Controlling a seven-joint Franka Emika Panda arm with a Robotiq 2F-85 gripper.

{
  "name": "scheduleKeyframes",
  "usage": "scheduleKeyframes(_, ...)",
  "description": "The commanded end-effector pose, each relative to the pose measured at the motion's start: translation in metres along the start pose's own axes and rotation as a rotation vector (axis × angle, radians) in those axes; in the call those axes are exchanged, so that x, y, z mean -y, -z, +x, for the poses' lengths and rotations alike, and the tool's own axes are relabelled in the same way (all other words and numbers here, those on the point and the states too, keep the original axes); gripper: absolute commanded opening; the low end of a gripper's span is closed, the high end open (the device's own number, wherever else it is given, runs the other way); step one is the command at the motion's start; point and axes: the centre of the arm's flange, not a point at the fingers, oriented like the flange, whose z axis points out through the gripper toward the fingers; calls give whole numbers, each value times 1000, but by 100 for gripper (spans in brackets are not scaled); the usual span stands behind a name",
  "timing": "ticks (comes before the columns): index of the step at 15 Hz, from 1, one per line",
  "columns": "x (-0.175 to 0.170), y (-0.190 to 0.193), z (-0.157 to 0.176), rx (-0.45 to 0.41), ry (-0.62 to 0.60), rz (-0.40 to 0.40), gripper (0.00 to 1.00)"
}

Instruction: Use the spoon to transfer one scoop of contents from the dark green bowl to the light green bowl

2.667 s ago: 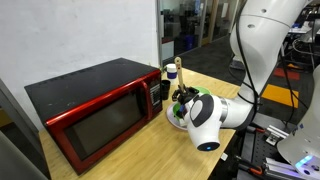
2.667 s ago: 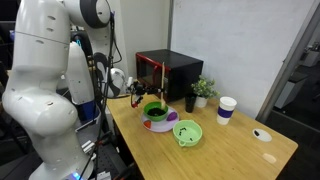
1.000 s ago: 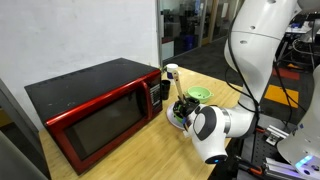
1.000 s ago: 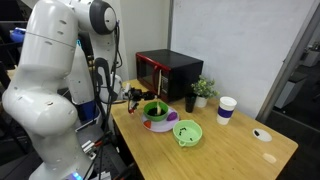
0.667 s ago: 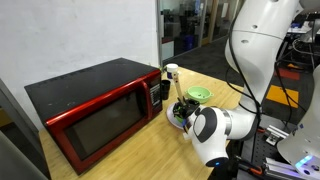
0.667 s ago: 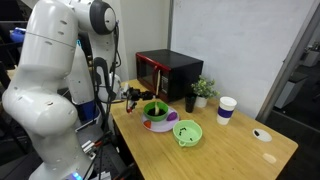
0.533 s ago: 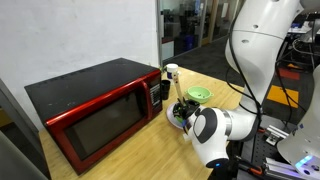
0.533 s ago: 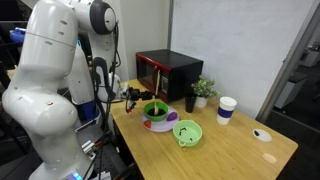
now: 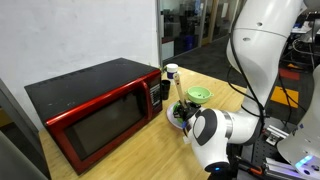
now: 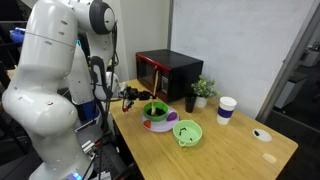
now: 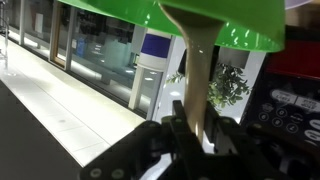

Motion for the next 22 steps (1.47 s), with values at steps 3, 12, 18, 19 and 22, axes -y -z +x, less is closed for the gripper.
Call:
scheduleKeyframes(3, -8, 10, -21, 82, -20, -31, 6)
scheduleKeyframes(12, -7, -4, -23, 152, -6, -135, 6)
scheduleKeyframes(18, -10, -21, -26, 183, -10, -234, 6)
scheduleKeyframes(19, -11, -25, -27, 191, -9, -257, 6)
scheduleKeyframes(22, -16, -42, -23, 228, -22, -318, 6)
